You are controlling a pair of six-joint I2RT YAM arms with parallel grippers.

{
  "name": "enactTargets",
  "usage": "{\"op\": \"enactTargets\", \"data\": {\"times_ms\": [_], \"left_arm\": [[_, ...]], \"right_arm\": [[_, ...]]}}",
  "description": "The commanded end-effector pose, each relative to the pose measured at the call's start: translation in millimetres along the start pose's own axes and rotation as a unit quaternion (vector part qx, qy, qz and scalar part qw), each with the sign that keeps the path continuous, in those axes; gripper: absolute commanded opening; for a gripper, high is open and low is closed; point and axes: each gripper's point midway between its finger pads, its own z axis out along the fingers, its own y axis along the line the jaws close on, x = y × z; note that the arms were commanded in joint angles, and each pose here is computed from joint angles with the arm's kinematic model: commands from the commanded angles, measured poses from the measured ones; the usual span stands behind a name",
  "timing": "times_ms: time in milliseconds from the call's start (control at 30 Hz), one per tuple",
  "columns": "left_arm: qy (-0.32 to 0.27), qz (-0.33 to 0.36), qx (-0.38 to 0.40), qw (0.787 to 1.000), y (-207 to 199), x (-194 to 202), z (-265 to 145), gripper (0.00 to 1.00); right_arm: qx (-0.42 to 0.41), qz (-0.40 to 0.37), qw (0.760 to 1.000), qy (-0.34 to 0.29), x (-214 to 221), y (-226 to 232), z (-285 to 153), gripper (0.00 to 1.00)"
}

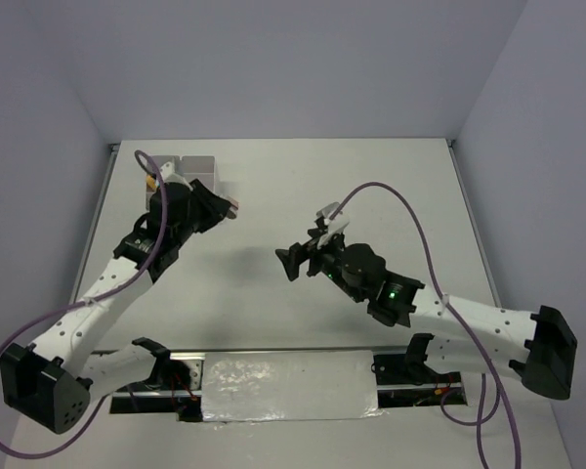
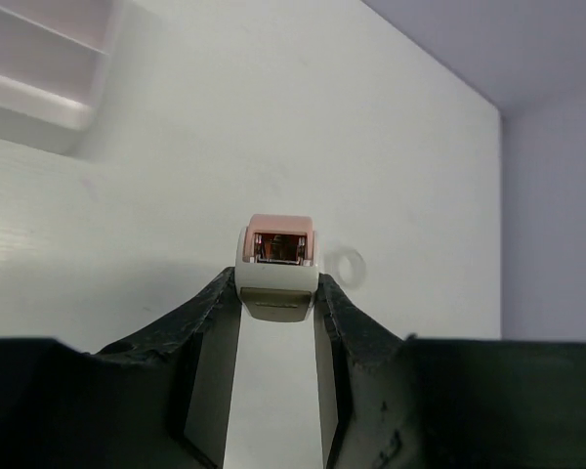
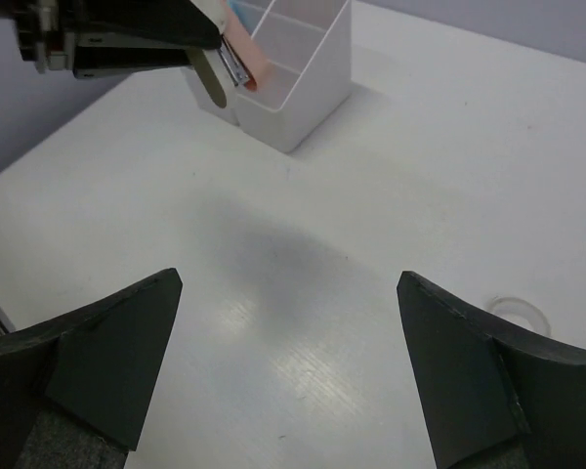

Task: Sort the stationery into containers
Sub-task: Place the stapler in the storage box.

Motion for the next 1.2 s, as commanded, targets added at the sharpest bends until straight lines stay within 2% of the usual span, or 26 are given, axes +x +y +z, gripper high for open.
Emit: {"op": "enactTargets", "data": {"times_ms": [0,33,67,133,167,233,267,333,500,667,967,1100,1167], "left_arm": [[-0.13,-0.067,-0.163,0.976,47.2,-51.0,3.8,0.0],[-0.137,-0.078,-0.201,0.967,61.5,-54.4,11.6,0.0],[-0.167,-0.088,-0.22,0.957,59.5,-75.0,10.4,0.0],[-0.173,-0.112,-0.276,0.939,78.3,-80.3,22.9,0.0],[-0.195,-0.121,-0.279,0.933,71.1,-99.1,25.1,0.0],[-0.189,-0.136,-0.315,0.92,88.7,-103.5,43.6,0.0],[-0.192,-0.147,-0.308,0.92,81.4,-114.2,50.0,0.0],[-0.194,-0.167,-0.325,0.91,93.1,-123.0,66.4,0.0],[-0.185,-0.2,-0.358,0.893,117.3,-121.4,92.7,0.0],[-0.195,-0.215,-0.36,0.887,127.7,-117.0,100.6,0.0],[-0.183,-0.219,-0.372,0.883,146.2,-105.4,123.3,0.17],[-0.183,-0.221,-0.371,0.883,151.5,-104.5,132.8,0.19],[-0.18,-0.221,-0.368,0.885,153.0,-103.1,136.0,0.28]], "right_arm": [[0.018,0.038,0.999,-0.031,-21.4,-10.3,-16.7,1.0],[0.023,0.036,0.999,-0.021,-17.3,-13.2,-19.9,1.0],[0.026,0.039,0.999,-0.026,-23.2,-14.9,-24.1,1.0],[0.032,0.037,0.999,-0.017,-20.0,-18.4,-28.5,1.0],[0.032,0.039,0.998,-0.021,-22.3,-19.5,-31.8,1.0],[0.028,0.039,0.999,-0.021,-19.8,-20.1,-35.8,1.0],[0.027,0.04,0.999,-0.021,-18.7,-20.7,-36.7,1.0],[0.027,0.039,0.999,-0.021,-16.5,-21.8,-37.7,1.0],[0.026,0.028,0.999,-0.01,-12.1,-22.5,-37.3,1.0],[0.027,0.017,0.999,-0.009,-10.8,-24.1,-37.7,1.0],[0.005,0.009,1.0,-0.003,-5.4,-16.7,-35.0,1.0],[-0.001,0.002,1.0,-0.001,-3.7,-14.7,-33.3,1.0],[-0.007,0.001,1.0,0.0,-3.5,-12.3,-33.3,1.0]]}}
